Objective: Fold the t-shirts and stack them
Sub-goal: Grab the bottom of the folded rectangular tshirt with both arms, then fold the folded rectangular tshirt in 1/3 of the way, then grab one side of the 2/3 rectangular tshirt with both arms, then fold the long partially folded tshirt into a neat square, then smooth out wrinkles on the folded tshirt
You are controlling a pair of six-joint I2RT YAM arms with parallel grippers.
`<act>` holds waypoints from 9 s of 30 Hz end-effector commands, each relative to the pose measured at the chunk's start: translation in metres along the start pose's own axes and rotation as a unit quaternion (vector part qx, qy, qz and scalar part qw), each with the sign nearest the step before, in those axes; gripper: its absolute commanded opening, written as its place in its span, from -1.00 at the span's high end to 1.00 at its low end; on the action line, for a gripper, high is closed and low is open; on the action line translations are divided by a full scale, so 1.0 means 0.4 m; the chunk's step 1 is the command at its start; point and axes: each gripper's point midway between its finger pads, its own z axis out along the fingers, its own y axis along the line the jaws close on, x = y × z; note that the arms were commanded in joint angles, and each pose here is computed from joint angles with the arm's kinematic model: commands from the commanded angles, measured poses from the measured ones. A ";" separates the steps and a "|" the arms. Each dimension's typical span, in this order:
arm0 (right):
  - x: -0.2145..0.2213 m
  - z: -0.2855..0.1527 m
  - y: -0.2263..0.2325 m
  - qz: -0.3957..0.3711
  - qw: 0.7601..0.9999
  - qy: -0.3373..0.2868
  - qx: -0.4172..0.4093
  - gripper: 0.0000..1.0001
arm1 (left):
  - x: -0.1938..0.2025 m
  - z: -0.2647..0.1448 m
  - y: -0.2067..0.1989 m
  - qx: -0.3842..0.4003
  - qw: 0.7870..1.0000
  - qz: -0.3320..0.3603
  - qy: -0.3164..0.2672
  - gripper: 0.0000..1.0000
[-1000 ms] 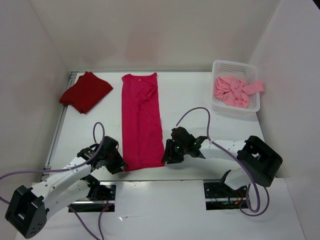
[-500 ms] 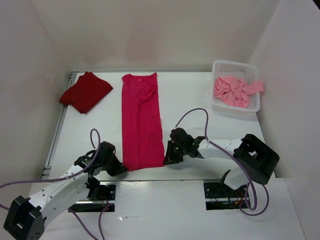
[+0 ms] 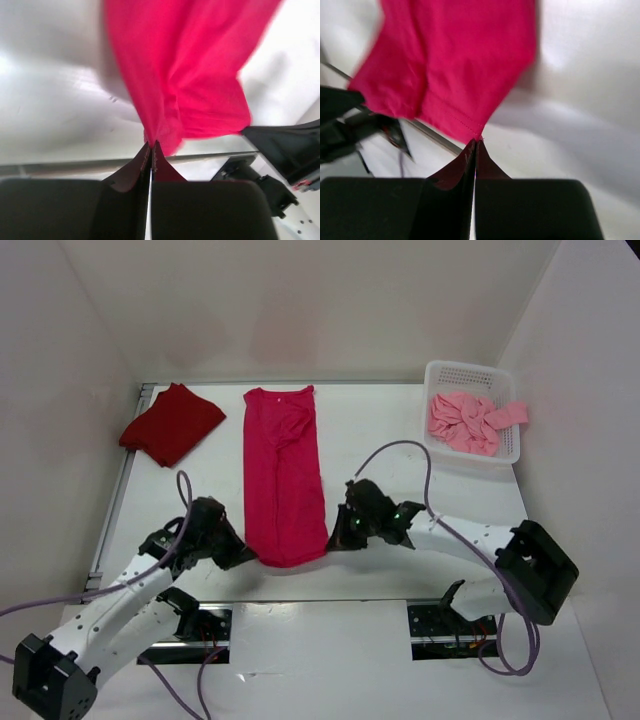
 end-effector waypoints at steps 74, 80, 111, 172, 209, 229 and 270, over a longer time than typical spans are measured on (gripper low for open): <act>-0.182 0.124 -0.175 0.016 0.994 -0.014 0.108 0.99 | -0.124 0.212 -0.146 0.045 0.993 0.100 0.031 0.22; -0.227 0.034 -0.113 -0.015 0.994 -0.049 0.100 0.93 | -0.138 0.132 -0.197 0.045 0.988 0.146 -0.014 0.22; -0.469 0.309 0.198 -0.075 0.995 -0.061 -0.016 0.85 | -0.199 0.103 -0.223 0.148 0.975 0.168 0.011 1.00; -0.107 0.032 -0.166 0.061 0.995 -0.069 0.026 0.81 | -0.108 0.188 -0.010 0.011 0.995 0.084 0.053 0.61; -0.394 -0.217 -0.020 -0.008 0.987 -0.161 0.010 0.93 | -0.308 0.004 -0.280 0.082 0.992 0.100 -0.015 1.00; -0.997 0.045 -0.056 -0.035 0.978 -0.204 0.023 0.93 | -0.833 0.294 -0.512 0.067 0.984 0.073 -0.147 1.00; -0.999 0.248 -0.025 -0.028 0.988 -0.141 -0.047 0.99 | -0.471 0.245 -0.443 0.147 0.981 0.105 -0.076 -0.48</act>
